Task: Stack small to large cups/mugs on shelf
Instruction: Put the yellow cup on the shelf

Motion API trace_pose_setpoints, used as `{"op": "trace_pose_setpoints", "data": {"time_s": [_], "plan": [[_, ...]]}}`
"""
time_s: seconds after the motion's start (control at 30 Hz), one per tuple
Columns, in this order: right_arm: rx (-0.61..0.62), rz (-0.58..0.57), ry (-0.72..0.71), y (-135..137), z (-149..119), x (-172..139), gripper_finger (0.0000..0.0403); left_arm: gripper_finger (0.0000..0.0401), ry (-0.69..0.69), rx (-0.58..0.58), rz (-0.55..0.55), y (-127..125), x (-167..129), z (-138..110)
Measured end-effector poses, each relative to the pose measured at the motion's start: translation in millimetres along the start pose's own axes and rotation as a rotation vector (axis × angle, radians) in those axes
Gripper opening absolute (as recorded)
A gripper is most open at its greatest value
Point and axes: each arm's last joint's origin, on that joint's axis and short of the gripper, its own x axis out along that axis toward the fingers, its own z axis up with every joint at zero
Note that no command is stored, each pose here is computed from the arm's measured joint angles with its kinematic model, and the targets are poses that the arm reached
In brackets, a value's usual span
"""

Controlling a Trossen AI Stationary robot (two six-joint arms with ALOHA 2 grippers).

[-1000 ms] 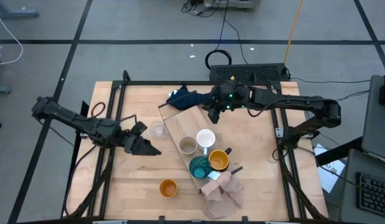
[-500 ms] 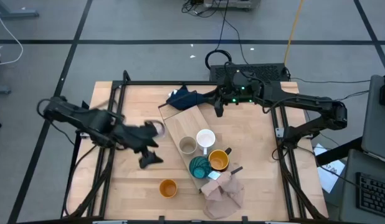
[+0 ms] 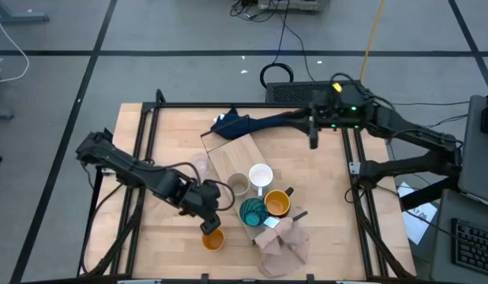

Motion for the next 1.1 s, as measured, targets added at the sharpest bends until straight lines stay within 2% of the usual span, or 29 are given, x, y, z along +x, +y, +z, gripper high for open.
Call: {"op": "trace_pose_setpoints", "data": {"time_s": [0.27, 0.43, 0.6, 0.73, 1.1], "plan": [[-0.022, 0.0, 0.008, 6.0, -1.0, -31.7, 0.0096, 0.0392, 0.094, -0.002, 0.129, 4.1, 16.9, -8.1], [-0.022, -0.001, 0.009, 6.8, -1.4, -35.9, 0.0096, 0.0392, 0.107, 0.081, 0.103, 2.0, 17.2, -8.9], [-0.013, 0.0, 0.005, 6.6, -0.9, -34.4, 0.0096, 0.0392, 0.135, 0.226, 0.082, 0.9, 17.0, -11.1], [0.001, 0.001, -0.003, 6.3, 0.0, -32.1, 0.0096, 0.0392, 0.104, 0.33, 0.099, 1.5, 17.0, -9.7], [0.05, -0.001, -0.019, 6.3, 1.6, -31.7, 0.0096, 0.0392, 0.137, 0.451, 0.125, -3.0, 34.6, -12.5]]}}
